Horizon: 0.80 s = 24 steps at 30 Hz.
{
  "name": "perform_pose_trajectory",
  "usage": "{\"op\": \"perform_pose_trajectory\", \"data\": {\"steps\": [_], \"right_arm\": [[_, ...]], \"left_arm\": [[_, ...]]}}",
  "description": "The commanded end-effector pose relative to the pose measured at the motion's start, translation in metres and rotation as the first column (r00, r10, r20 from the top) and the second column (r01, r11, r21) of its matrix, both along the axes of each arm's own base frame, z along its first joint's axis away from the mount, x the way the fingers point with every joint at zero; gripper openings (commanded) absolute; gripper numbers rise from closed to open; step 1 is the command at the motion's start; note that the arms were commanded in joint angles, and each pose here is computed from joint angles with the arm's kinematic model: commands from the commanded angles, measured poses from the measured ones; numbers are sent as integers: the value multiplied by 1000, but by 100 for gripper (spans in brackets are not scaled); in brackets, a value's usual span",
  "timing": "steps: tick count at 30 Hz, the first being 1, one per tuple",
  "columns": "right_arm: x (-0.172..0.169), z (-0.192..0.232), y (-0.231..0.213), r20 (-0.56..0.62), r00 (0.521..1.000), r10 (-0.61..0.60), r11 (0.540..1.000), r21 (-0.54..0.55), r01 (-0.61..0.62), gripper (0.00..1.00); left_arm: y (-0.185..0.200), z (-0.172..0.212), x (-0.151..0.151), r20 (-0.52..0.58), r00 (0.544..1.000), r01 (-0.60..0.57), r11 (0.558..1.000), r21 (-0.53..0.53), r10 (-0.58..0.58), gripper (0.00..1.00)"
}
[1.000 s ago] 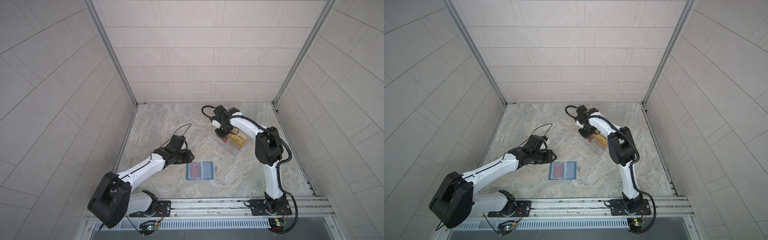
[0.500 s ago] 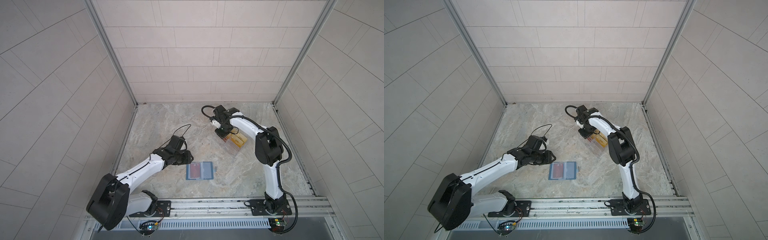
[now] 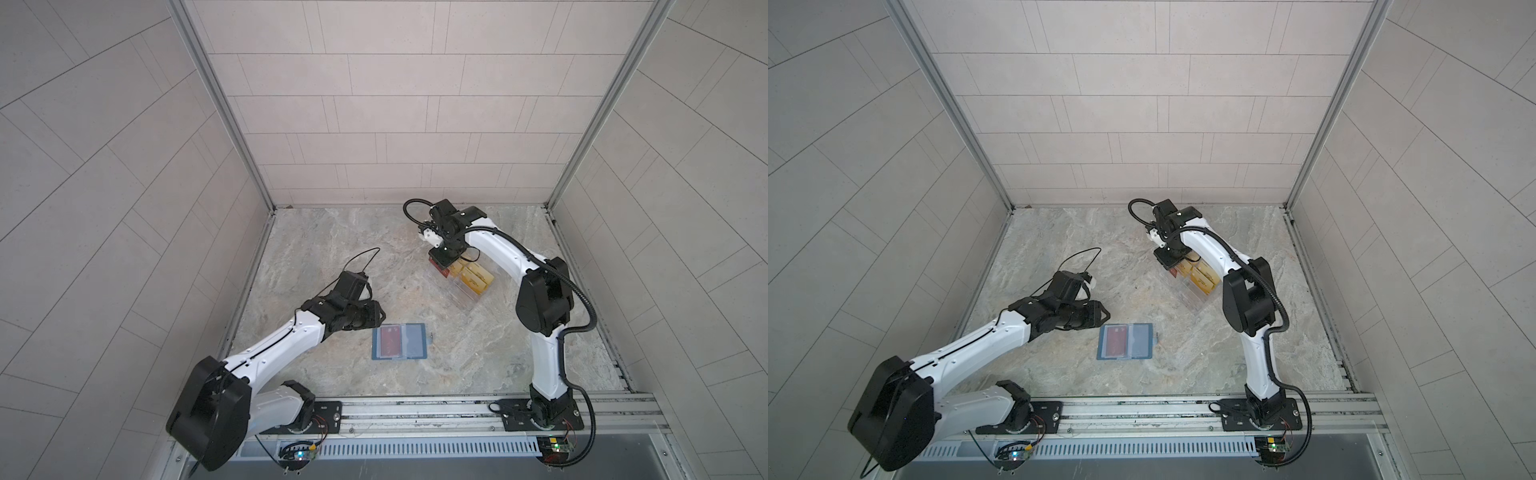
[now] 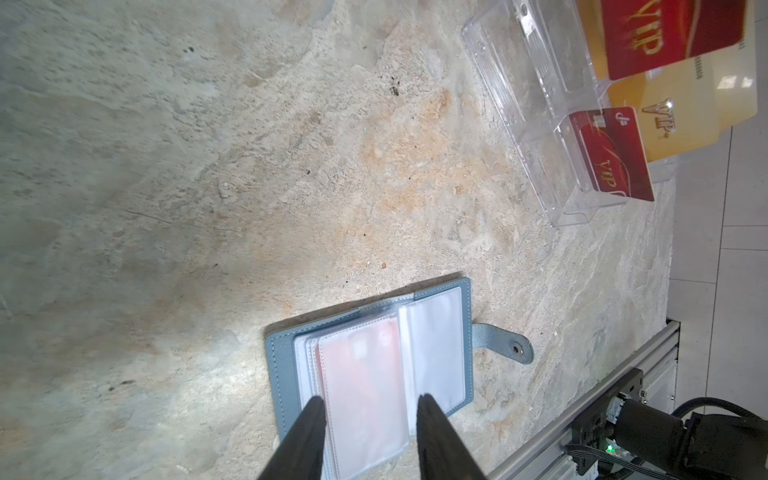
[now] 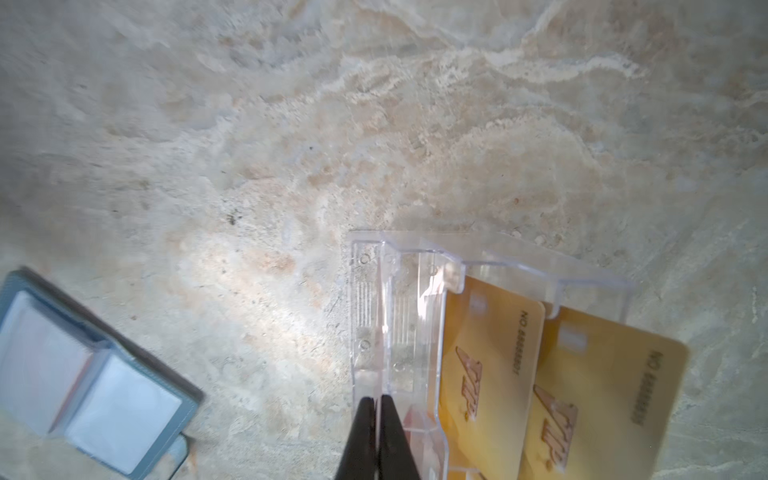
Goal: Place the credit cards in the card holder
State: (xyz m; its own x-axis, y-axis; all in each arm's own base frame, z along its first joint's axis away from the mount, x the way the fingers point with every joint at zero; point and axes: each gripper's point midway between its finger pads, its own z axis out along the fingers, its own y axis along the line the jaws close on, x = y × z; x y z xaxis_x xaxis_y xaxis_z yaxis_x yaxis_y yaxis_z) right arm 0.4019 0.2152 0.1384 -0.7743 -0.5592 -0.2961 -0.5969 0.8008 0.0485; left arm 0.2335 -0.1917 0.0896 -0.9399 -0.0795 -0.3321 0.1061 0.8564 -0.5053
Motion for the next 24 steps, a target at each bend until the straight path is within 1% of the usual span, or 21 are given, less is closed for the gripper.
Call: {"op": "perform_pose_trajectory", "data": {"steps": [1,2,4,6,8,10,12,16,18,21,24], "right_arm": [[-31,42,18,-21,998,-52,979,199,55,0],[-38,44,22,-34,997,-75,965,249,81,0],[-56,41,31,-105,986,-129,923,350,158,0],[-80,36,45,-170,976,-134,882,429,195,0],[-99,25,55,-199,967,-159,857,459,235,0],[-121,14,73,-248,955,-161,812,517,271,0],[-138,4,90,-272,948,-165,773,561,296,0],[-160,-18,112,-297,937,-184,717,612,334,0],[-166,-31,116,-324,927,-189,698,619,359,0],[-171,-38,123,-338,923,-186,661,652,372,0],[-173,-42,122,-338,921,-195,654,654,379,0]], "left_arm": [[8,-3,-3,12,1000,-9,1000,26,9,40],[9,-5,-4,12,1000,-11,999,30,11,40],[10,-8,-8,9,1000,-10,999,33,10,39],[9,-10,-11,9,1000,-1,999,32,1,39],[7,-12,-14,8,1000,10,999,39,-11,38],[8,-15,-16,12,1000,10,999,50,-11,37],[4,-16,-18,16,1000,17,999,33,-17,33],[-4,-16,-21,28,999,40,999,2,-40,28],[-9,-20,-24,16,998,55,998,-17,-55,23],[-16,-22,-28,9,997,81,996,-36,-80,15],[-15,-27,-30,-1,997,77,997,-20,-77,12]]}}
